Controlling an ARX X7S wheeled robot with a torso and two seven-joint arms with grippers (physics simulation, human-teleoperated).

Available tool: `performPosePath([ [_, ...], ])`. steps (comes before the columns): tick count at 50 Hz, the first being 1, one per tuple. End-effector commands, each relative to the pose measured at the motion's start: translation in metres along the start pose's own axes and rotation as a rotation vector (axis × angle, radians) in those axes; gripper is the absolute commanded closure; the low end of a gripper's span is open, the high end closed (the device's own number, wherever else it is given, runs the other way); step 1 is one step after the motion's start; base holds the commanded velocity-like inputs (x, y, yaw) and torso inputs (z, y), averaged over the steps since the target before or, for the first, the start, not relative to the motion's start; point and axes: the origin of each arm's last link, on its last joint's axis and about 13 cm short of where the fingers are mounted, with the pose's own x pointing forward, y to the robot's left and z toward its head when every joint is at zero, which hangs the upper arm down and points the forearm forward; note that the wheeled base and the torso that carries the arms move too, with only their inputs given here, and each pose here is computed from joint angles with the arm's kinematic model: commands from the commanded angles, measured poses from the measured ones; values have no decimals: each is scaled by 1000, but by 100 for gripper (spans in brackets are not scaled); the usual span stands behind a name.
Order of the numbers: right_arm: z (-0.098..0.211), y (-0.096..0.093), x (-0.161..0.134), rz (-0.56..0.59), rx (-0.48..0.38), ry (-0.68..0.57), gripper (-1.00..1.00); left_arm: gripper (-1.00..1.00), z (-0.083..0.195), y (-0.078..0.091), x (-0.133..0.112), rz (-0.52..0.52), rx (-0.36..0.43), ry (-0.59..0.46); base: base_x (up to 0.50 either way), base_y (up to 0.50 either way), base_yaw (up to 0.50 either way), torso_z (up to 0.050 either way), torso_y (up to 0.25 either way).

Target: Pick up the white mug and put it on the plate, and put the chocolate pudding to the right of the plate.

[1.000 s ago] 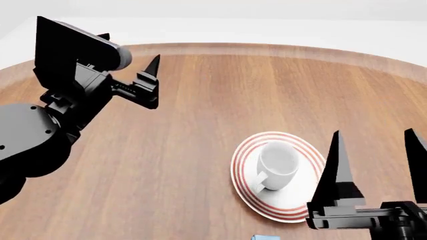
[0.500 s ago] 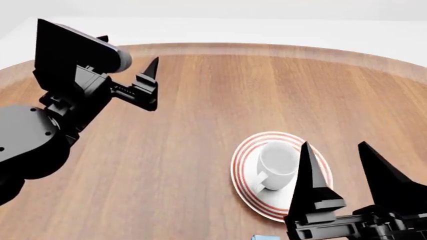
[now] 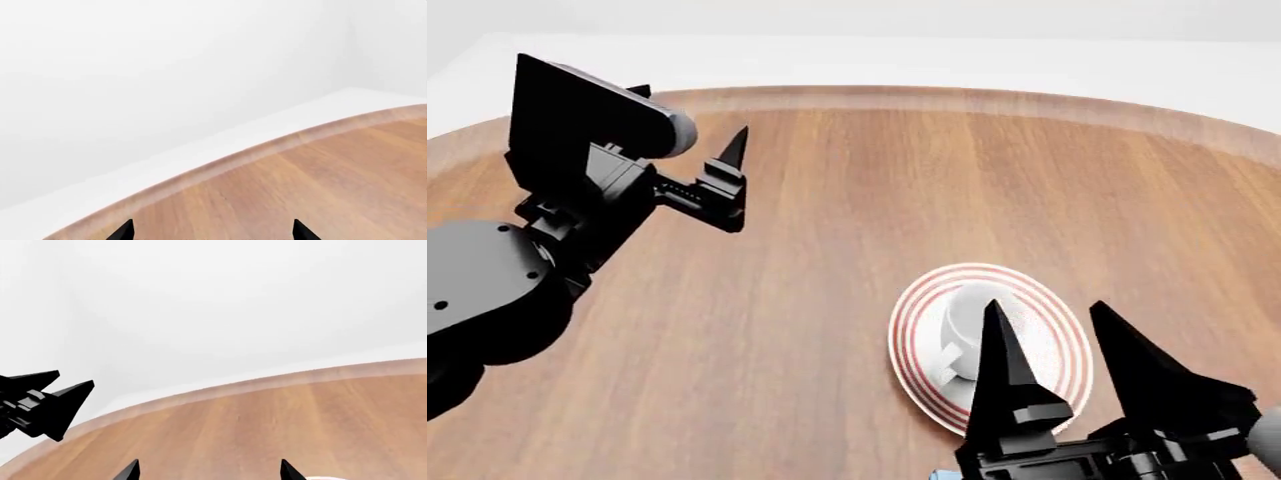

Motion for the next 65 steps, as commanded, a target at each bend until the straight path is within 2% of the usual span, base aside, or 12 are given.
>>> performPosePath([
  [1, 2, 11, 3, 80, 43, 9, -100, -100, 2, -2, 5, -20, -16, -35, 0, 0, 0, 0, 0],
  [11, 4, 18, 5, 85, 52, 49, -100, -100, 2, -2, 3, -22, -19, -37, 0, 0, 0, 0, 0],
  [22, 3, 19, 15, -72, -65, 150, -100, -100, 0, -1, 3, -23, -32, -30, 0, 0, 0, 0, 0],
  [26, 6, 21, 19, -114, -59, 230, -100, -100, 0, -1, 3, -24, -38, -29, 0, 0, 0, 0, 0],
  [30, 9, 27, 19, -83, 3, 289, -100, -100, 1, -1, 2, -28, -41, -29, 0, 0, 0, 0, 0],
  [32, 9, 21, 23, -137, -67, 243, -100, -100, 1, -1, 2, -30, -41, -28, 0, 0, 0, 0, 0],
  [34, 7, 23, 23, -151, -65, 286, -100, -100, 1, 0, 3, -27, -47, -26, 0, 0, 0, 0, 0],
  [45, 7, 33, 26, -105, -83, 344, -100, -100, 1, -1, 2, -30, -52, -25, 0, 0, 0, 0, 0],
  [51, 5, 27, 23, -141, -114, 400, -100, -100, 0, -2, 2, -33, -51, -23, 0, 0, 0, 0, 0],
  [58, 4, 26, 21, -154, -101, 443, -100, -100, 0, -2, 2, -35, -54, -21, 0, 0, 0, 0, 0],
  [60, 4, 25, 19, -158, -107, 488, -100, -100, 0, -2, 2, -35, -54, -22, 0, 0, 0, 0, 0],
  [65, 5, 24, 19, -177, -88, 494, -100, -100, 0, -3, 3, -38, -55, -20, 0, 0, 0, 0, 0],
])
